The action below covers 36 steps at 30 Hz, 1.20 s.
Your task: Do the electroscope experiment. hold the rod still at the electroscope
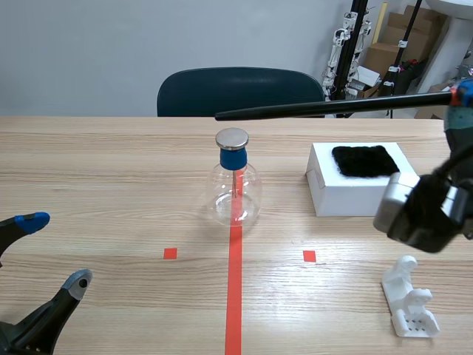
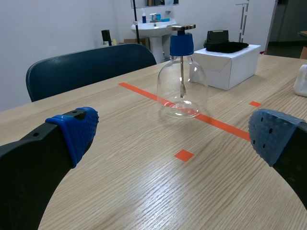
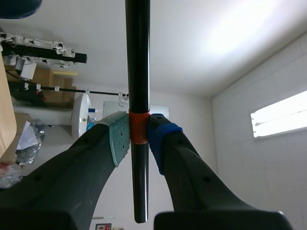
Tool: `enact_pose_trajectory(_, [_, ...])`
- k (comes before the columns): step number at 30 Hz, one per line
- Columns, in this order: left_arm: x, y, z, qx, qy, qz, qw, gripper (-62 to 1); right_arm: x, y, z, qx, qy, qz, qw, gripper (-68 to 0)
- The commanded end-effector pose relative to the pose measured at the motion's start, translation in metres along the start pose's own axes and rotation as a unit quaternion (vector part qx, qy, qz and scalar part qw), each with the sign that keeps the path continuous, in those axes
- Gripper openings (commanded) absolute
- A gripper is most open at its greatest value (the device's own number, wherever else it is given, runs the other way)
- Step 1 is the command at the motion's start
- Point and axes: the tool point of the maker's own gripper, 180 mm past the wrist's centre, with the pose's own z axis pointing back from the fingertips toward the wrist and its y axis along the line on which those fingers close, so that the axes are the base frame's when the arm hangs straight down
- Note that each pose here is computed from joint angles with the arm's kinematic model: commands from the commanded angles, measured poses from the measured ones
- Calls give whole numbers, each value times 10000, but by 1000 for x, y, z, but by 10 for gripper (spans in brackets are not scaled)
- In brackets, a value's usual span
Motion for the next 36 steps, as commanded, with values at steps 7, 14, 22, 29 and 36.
enact_pose_trajectory(7, [14, 4, -1, 20, -325, -91, 9994, 14, 28, 11, 61, 439, -84, -724, 9964, -624])
enact_pose_trajectory(14, [14, 4, -1, 20, -325, -91, 9994, 14, 47, 18, 95, 939, -150, -1781, 9794, -624])
enact_pose_trajectory(22, [14, 4, -1, 20, -325, -91, 9994, 14, 53, 17, 97, 947, -42, -2221, 9704, -624])
enact_pose_trajectory(29, [14, 4, -1, 20, -325, -91, 9994, 14, 55, 18, 97, 966, -54, -2249, 9696, -624])
enact_pose_trajectory(36, [14, 4, -1, 20, -325, -91, 9994, 14, 55, 18, 97, 967, -52, -2248, 9696, -624])
